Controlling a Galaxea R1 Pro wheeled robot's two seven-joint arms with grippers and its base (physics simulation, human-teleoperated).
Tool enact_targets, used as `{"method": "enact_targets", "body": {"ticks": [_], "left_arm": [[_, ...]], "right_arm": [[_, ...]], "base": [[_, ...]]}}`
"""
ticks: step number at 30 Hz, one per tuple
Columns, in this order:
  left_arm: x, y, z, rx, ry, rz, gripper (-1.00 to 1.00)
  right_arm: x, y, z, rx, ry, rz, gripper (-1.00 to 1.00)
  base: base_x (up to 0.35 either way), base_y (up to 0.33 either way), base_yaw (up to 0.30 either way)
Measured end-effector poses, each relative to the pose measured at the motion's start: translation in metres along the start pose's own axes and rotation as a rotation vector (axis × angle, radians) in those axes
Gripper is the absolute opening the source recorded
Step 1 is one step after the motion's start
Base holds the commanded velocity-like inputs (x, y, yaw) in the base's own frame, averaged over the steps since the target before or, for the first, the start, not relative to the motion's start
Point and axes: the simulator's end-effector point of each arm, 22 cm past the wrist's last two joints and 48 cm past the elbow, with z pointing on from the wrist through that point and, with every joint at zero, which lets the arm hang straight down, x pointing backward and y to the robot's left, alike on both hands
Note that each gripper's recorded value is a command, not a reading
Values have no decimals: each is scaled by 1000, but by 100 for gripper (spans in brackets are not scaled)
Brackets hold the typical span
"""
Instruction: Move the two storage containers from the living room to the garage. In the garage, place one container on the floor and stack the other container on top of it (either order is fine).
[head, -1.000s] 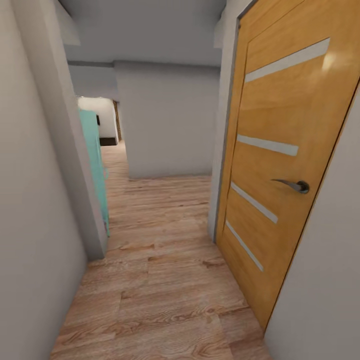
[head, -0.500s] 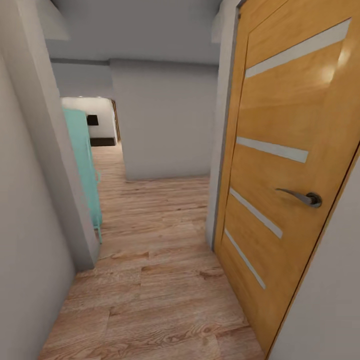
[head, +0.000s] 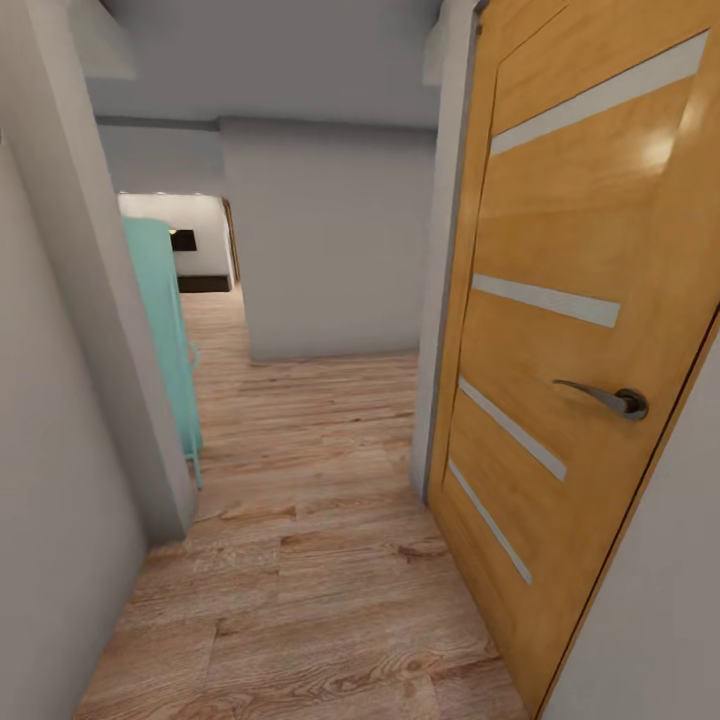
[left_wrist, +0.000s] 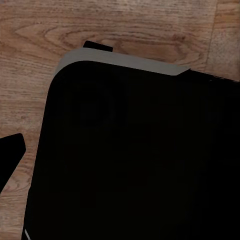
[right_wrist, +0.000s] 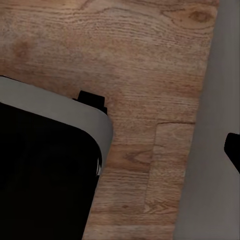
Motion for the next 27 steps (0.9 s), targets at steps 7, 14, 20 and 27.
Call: {"method": "enact_targets", "body": {"ticks": [7, 14, 20, 27], "left_arm": [[0, 0, 0, -1, 0, -1, 100], [0, 1, 0, -2, 0, -2, 100], [0, 1, 0, 0, 0, 1, 100], [0, 0, 0, 1, 0, 1, 100]], "right_arm": [[1, -2, 0, 2, 1, 0, 100], [1, -3, 0, 3, 2, 0, 100], [1, -2, 0, 2, 1, 1, 100], [1, -2, 0, 1, 1, 1, 100]], "base": [[0, 0, 241], [0, 0, 273], [0, 0, 275], [0, 0, 265]]}}
